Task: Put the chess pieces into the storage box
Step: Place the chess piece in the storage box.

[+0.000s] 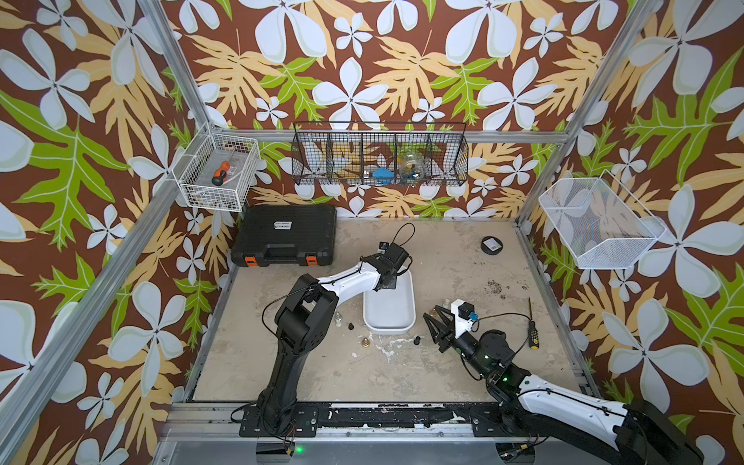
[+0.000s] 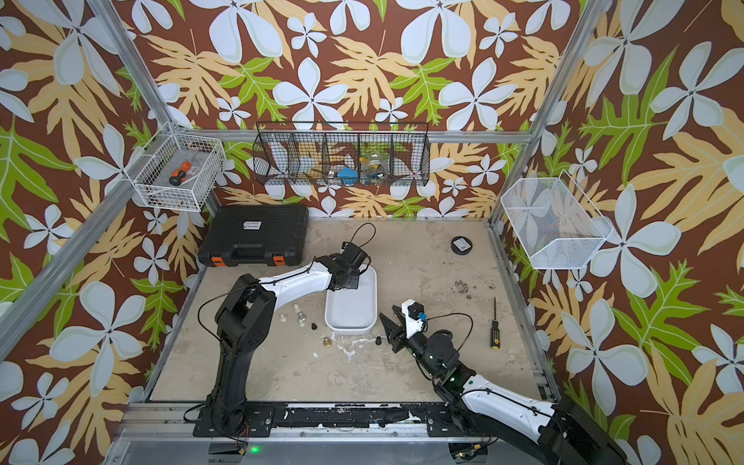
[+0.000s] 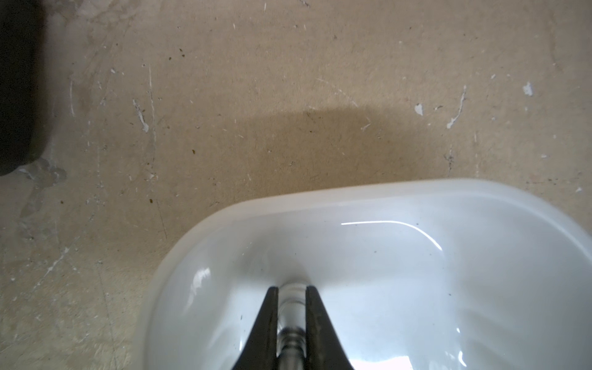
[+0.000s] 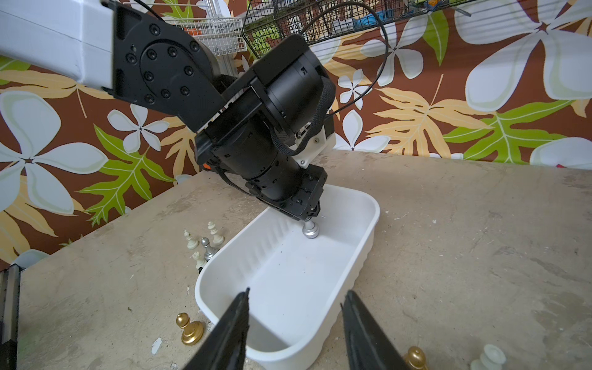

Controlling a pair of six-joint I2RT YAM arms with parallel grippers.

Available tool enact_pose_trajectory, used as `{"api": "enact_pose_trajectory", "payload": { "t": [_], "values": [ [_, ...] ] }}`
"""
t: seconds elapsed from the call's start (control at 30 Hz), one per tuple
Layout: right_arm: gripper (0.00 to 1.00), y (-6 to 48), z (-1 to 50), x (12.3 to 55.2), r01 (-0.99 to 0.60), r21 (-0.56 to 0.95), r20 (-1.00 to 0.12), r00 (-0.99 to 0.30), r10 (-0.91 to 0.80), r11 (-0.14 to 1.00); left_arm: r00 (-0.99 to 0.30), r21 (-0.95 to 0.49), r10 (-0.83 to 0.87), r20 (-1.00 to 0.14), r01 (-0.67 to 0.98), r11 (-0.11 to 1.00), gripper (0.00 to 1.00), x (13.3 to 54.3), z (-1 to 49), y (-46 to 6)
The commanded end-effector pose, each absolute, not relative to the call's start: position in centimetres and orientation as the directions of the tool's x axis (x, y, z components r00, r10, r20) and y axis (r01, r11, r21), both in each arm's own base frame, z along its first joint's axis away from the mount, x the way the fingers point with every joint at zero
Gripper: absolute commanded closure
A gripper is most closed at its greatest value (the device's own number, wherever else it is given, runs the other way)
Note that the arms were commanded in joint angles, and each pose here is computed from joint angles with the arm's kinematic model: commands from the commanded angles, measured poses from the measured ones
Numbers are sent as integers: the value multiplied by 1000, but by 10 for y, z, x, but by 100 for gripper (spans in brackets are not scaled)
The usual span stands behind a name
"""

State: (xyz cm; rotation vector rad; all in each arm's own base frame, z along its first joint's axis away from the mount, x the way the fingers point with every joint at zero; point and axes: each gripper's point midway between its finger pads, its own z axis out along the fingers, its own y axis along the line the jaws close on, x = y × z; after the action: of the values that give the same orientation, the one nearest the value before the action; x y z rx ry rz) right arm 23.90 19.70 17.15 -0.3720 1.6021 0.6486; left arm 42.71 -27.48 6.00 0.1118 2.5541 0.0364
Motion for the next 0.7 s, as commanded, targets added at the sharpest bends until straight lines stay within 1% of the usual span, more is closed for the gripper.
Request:
{"api": "enact_pose_trajectory", "payload": {
  "t": [0.0, 0.2, 0.3, 0.5, 0.67],
  "values": [
    [51, 199, 181, 239, -599, 203, -979, -126, 159, 775, -828, 48, 89, -554, 75, 996, 94, 431, 59, -276],
    [51, 200, 181, 239, -599, 203, -979, -128, 158, 775, -833, 63, 96, -545, 73, 995, 94, 430, 51, -272],
    [51, 200, 181, 239, -600, 203, -979, -129, 157, 774, -835, 61, 96, -542, 74, 995, 92, 430, 51, -271],
    [51, 200, 181, 240, -599, 203, -979, -131, 156, 774, -831, 56, 95, -548, 78, 995, 73, 430, 55, -271],
    [51, 202, 180, 240, -603, 203, -979, -134, 153, 771, -823, 55, 94, -560, 77, 996, 67, 430, 61, -270]
  ]
}}
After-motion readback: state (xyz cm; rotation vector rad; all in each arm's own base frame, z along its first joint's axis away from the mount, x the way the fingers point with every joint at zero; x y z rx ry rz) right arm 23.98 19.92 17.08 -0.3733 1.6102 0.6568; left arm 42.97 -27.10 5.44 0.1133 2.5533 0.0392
